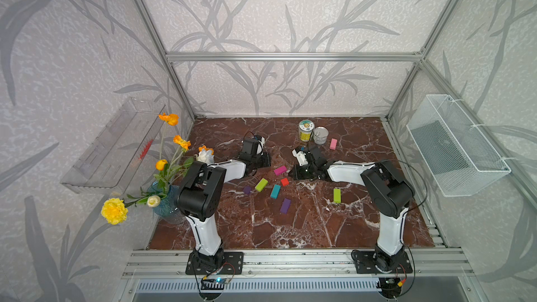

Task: Assemble the letter v with building blocks
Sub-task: Move the building block to the center of the board.

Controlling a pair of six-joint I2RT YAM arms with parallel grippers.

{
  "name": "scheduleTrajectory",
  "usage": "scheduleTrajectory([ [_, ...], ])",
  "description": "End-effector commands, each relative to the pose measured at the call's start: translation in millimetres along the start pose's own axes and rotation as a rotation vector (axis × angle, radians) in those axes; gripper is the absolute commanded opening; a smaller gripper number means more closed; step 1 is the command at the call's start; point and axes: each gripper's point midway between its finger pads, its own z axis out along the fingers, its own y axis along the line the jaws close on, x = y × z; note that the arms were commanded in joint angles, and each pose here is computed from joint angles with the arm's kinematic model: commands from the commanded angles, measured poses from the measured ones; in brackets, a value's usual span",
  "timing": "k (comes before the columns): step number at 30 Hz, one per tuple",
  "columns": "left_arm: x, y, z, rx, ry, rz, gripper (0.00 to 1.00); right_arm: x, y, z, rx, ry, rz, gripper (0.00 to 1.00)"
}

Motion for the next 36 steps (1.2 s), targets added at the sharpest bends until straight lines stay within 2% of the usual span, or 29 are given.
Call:
scheduleTrajectory([
  [1, 2.7, -8.0, 3.5, 0.030, 0.035, -0.018, 0.00, 2.2, -3.3, 7.5, 0.022, 0.032, 0.006, 0.00],
  [12, 32.6, -4.4, 8.0, 0.027, 0.128, -0.035, 0.00, -0.6, -9.6, 26.6, 0.066, 0.104, -0.017, 0.00],
  [19, 50.4, 7.5, 6.1, -0.026, 0.168, -0.055, 0.00, -5.5, -1.1, 41.9, 0.055, 0.146, -0.042, 0.00],
  [36, 66.5, 23.4, -12.4, -0.104, 0.163, -0.088, 0.00, -12.7, 16.1, 65.6, 0.042, 0.203, -0.088, 0.00],
])
